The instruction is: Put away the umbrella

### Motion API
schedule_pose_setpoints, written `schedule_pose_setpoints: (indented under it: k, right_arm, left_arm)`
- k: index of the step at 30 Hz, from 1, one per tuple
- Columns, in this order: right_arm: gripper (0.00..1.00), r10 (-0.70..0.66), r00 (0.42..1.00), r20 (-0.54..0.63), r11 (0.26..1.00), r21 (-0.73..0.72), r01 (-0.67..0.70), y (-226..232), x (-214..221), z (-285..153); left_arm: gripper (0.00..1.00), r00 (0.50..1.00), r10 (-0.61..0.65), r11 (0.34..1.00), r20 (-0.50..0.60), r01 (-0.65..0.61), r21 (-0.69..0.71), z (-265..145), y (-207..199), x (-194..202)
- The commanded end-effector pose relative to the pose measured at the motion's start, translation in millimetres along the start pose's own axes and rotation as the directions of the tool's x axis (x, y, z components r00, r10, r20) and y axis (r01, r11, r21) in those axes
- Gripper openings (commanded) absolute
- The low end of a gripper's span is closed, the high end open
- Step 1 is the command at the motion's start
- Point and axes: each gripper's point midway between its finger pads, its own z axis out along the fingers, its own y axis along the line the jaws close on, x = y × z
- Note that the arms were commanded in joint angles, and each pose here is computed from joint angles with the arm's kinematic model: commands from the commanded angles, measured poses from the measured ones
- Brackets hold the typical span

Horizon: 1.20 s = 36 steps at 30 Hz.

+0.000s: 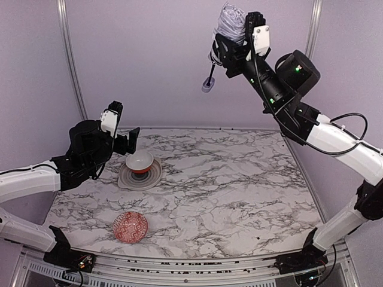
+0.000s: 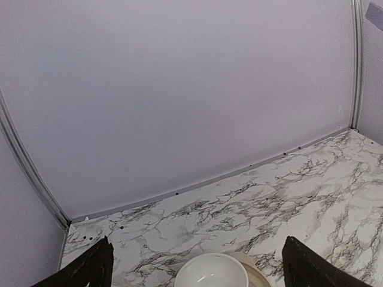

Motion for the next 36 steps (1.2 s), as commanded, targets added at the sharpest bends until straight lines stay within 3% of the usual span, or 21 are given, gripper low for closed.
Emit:
schedule_pose_setpoints:
  k: [1, 3, 5, 7, 10, 13, 18, 23, 27, 30, 32, 36]
  right_arm:
    - [0.00, 0.001, 0.998, -0.063, 0.999, -0.044, -0.003, 27, 45, -4]
    - [0.00, 0.043, 0.991, -0.125, 0.996, -0.074, -0.052, 40, 92, -12]
    - [0.00, 0.123, 0.951, -0.282, 0.985, -0.083, -0.152, 50, 172, -27]
    - [0.00, 0.170, 0.869, -0.465, 0.964, -0.103, -0.244, 67, 262, -57]
    - [0.00, 0.143, 0.708, -0.691, 0.932, -0.146, -0.331, 112, 395, -142]
    - [0.00, 0.069, 0.549, -0.833, 0.943, -0.126, -0.309, 128, 479, -221]
    - [0.00, 0.094, 0.561, -0.822, 0.957, -0.080, -0.278, 112, 476, -233]
    - [0.00, 0.053, 0.592, -0.804, 0.972, -0.094, -0.216, 103, 452, -196]
    - [0.00, 0.047, 0.559, -0.828, 0.989, -0.042, -0.145, 83, 425, -163]
    - [0.00, 0.070, 0.488, -0.870, 0.992, 0.008, -0.128, 70, 406, -151]
    - [0.00, 0.077, 0.411, -0.908, 0.992, 0.028, -0.125, 66, 400, -154]
    - [0.00, 0.031, 0.189, -0.982, 0.994, 0.012, -0.104, 62, 397, -178]
  left_arm:
    - [0.99, 0.999, -0.014, 1.000, 0.040, 0.014, 0.006, -2, 1, -8]
    - [0.99, 0.999, -0.014, 1.000, 0.040, 0.014, 0.008, -2, 1, -9]
    - [0.99, 0.999, -0.014, 1.000, 0.040, 0.014, 0.009, -2, 0, -8]
    - [0.99, 0.999, -0.011, 1.000, 0.040, 0.011, 0.008, -2, 1, -8]
    - [0.99, 0.999, -0.012, 1.000, 0.045, 0.011, 0.009, -3, 1, -10]
    - [0.99, 0.999, -0.010, 1.000, 0.047, 0.009, 0.013, -4, 1, -10]
    - [0.99, 0.999, 0.002, 1.000, 0.045, -0.002, 0.014, -3, 0, -9]
    - [0.99, 0.999, 0.007, 1.000, 0.042, -0.007, 0.011, -3, 0, -8]
    - [0.99, 0.999, 0.008, 1.000, 0.045, -0.009, 0.012, -4, 1, -9]
    - [0.99, 0.999, 0.006, 1.000, 0.048, -0.006, 0.015, -4, 1, -11]
    - [0.99, 0.999, 0.003, 1.000, 0.050, -0.004, 0.020, -5, 0, -11]
    - [0.99, 0.999, -0.004, 0.999, 0.054, 0.002, 0.033, -6, -2, -12]
